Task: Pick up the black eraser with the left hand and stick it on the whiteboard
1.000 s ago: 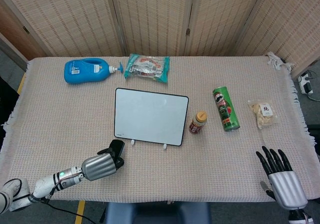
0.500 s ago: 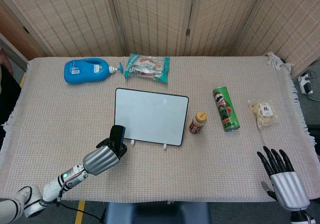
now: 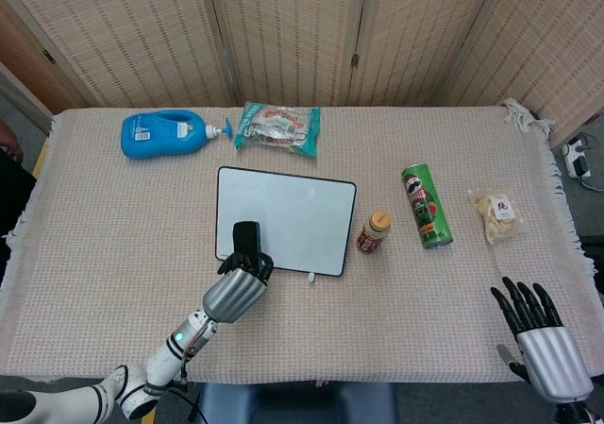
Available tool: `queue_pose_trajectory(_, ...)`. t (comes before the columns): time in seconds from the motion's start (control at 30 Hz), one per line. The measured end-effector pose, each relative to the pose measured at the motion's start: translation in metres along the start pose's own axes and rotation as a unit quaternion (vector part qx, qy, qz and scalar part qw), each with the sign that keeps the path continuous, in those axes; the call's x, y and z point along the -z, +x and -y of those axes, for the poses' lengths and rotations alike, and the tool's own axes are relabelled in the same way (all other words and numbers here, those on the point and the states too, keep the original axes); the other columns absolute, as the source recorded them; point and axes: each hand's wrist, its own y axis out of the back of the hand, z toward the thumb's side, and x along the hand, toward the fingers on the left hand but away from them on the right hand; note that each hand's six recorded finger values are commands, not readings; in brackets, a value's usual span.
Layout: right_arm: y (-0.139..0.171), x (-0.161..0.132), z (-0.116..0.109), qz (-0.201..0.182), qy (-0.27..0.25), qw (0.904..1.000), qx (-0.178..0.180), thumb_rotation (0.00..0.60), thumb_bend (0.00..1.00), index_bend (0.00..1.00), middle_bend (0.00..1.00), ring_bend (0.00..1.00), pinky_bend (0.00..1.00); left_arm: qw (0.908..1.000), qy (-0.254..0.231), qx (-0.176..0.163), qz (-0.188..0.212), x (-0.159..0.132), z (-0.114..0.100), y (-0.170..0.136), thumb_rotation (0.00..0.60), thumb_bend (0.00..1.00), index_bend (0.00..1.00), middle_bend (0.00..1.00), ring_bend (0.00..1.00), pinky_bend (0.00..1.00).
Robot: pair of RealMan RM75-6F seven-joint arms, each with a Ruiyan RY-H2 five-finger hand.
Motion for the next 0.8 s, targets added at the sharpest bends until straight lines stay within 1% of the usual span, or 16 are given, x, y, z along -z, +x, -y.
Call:
queue_pose_trajectory(0.13,0.002,0.001,-0.002,-0.001,-0.003,1.0,0.002,0.6,0.29,0.0,0.0,0.03,0.0,0.9994,0.029,0.007,-0.017,-0.012,-0.003,0.014,0.6,0.19,0.63,1.0,0.85,0.88)
queue_pose_trajectory(0.3,0.004,0.001,-0.004,-0.005,-0.007,1.0,0.005,0.6,0.29,0.0,0.0,0.03,0.0,0.998,0.056,0.021,-0.019,-0.027,-0.003,0.03,0.6,0.19,0.63,1.0,0.85,0.88)
queue_pose_trajectory(0.6,0.003,0.002,-0.004,-0.006,-0.006,1.0,0.003,0.6,0.29,0.0,0.0,0.03,0.0,0.9951,0.075,0.056,-0.034,-0.039,0.009,0.045,0.6,0.19,0.63,1.0,0.85,0.88)
queue_pose_trajectory(0.8,0.004,0.001,-0.004,-0.007,-0.006,0.9999,0.004,0.6,0.29,0.0,0.0,0.03,0.0,0.994,0.084,0.06,-0.034,-0.044,0.013,0.048,0.6,0.19,0.63,1.0,0.85,0.88)
